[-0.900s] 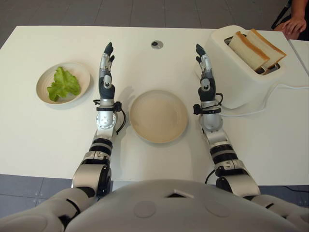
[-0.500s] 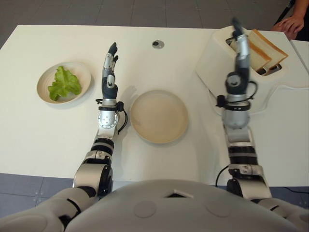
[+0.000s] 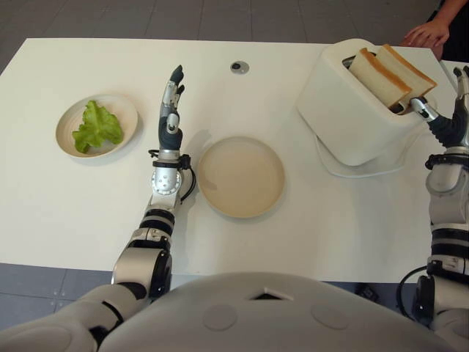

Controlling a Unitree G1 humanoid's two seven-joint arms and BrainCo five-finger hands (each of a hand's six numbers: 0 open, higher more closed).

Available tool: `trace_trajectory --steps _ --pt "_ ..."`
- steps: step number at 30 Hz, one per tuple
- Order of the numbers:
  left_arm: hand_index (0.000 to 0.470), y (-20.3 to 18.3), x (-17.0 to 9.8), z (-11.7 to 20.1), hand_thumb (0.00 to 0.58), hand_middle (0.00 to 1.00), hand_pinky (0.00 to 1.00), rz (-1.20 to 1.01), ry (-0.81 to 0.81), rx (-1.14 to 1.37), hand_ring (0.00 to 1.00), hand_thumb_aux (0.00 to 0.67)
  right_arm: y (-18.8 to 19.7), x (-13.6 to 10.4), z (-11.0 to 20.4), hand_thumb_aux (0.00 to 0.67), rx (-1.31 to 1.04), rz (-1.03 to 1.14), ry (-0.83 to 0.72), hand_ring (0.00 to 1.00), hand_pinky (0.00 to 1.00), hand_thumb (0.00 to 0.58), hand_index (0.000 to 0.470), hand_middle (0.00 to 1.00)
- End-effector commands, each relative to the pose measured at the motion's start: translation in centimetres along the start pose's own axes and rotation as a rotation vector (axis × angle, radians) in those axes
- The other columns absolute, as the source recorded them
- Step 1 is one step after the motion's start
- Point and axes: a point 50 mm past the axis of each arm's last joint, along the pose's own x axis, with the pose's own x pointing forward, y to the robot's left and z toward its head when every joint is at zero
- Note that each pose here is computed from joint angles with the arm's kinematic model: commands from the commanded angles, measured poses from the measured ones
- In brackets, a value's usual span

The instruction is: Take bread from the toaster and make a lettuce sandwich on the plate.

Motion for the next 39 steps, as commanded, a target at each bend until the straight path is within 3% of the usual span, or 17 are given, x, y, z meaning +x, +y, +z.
trace_trajectory --steps 1,2,3,4,5,6,12,18,20,24,27,30,35,39 --pt "0.0 -0.8 -1.2 -0.6 0.0 0.0 0.0 -0.004 0.052 -0.023 0.0 0.0 0.1 0.4 0.6 0.0 -0.055 0.061 -0.05 0.0 0.0 0.0 0.0 0.0" --pt "0.0 -0.7 -1.2 -0.6 0.0 0.0 0.0 -0.003 0.051 -0.022 0.0 0.0 0.0 0.6 1.0 0.011 -0.058 0.067 -0.07 0.0 0.0 0.018 0.007 0.0" --pt "0.0 -0.7 -1.3 -0.6 0.0 0.0 0.0 -0.002 0.051 -0.022 0.0 0.0 -0.1 1.0 1.4 0.263 -0.065 0.07 -0.091 0.0 0.0 0.366 0.184 0.0" --pt "0.0 -0.7 -1.3 -0.6 0.0 0.0 0.0 -0.005 0.051 -0.023 0.0 0.0 -0.4 1.3 1.8 0.659 -0.071 0.064 -0.112 0.39 0.39 0.58 0.463 0.39" --pt "0.0 -0.8 -1.3 -0.6 0.0 0.0 0.0 -0.008 0.051 -0.023 0.0 0.0 -0.7 1.6 2.1 0.67 -0.076 0.058 -0.136 0.86 0.86 0.58 0.47 0.86" --pt "0.0 -0.8 -1.3 -0.6 0.0 0.0 0.0 -0.011 0.052 -0.024 0.0 0.0 -1.1 1.7 2.5 0.67 -0.075 0.047 -0.161 1.0 1.0 0.58 0.47 1.0" --pt "0.0 -1.0 -1.5 -0.7 0.0 0.0 0.0 -0.016 0.062 -0.024 0.0 0.0 -2.9 1.7 5.2 0.67 -0.007 -0.094 -0.292 1.0 1.0 0.58 0.47 1.0" --pt "0.0 -0.8 -1.6 -0.9 0.0 0.0 0.0 -0.009 0.071 -0.021 0.0 0.0 -8.3 0.6 8.3 0.67 0.214 -0.605 -0.434 1.0 1.0 0.58 0.47 1.0" --pt "0.0 -0.6 -1.5 -0.9 0.0 0.0 0.0 -0.001 0.072 -0.018 0.0 0.0 -9.2 -0.3 10.3 0.67 0.358 -0.653 -0.536 1.0 1.0 0.58 0.47 1.0" --pt "0.0 -0.3 -1.3 -0.8 0.0 0.0 0.0 0.015 0.061 -0.013 0.0 0.0 -5.5 -1.7 15.2 0.67 0.718 -0.196 -0.737 1.0 1.0 0.58 0.47 1.0" --pt "0.0 -0.2 -1.0 -0.7 0.0 0.0 0.0 0.015 0.048 -0.012 0.0 0.0 0.0 -4.5 18.1 0.67 0.926 0.302 -0.778 1.0 1.0 0.58 0.47 1.0" --pt "0.0 -0.2 -0.7 -0.5 0.0 0.0 0.0 0.016 0.036 -0.006 0.0 0.0 4.1 -7.5 20.3 0.67 1.021 0.614 -0.775 1.0 1.0 0.58 0.47 1.0" --pt "0.0 0.2 -0.3 -0.3 0.0 0.0 0.0 0.02 0.018 0.007 0.0 0.0 7.6 -10.5 20.7 0.67 1.043 0.836 -0.692 1.0 1.0 0.58 0.47 1.0" --pt "0.0 0.4 0.1 -0.2 0.0 0.0 0.0 0.02 0.011 0.017 0.0 0.0 8.0 -10.9 19.1 0.67 0.986 0.86 -0.649 1.0 1.0 0.58 0.47 1.0"
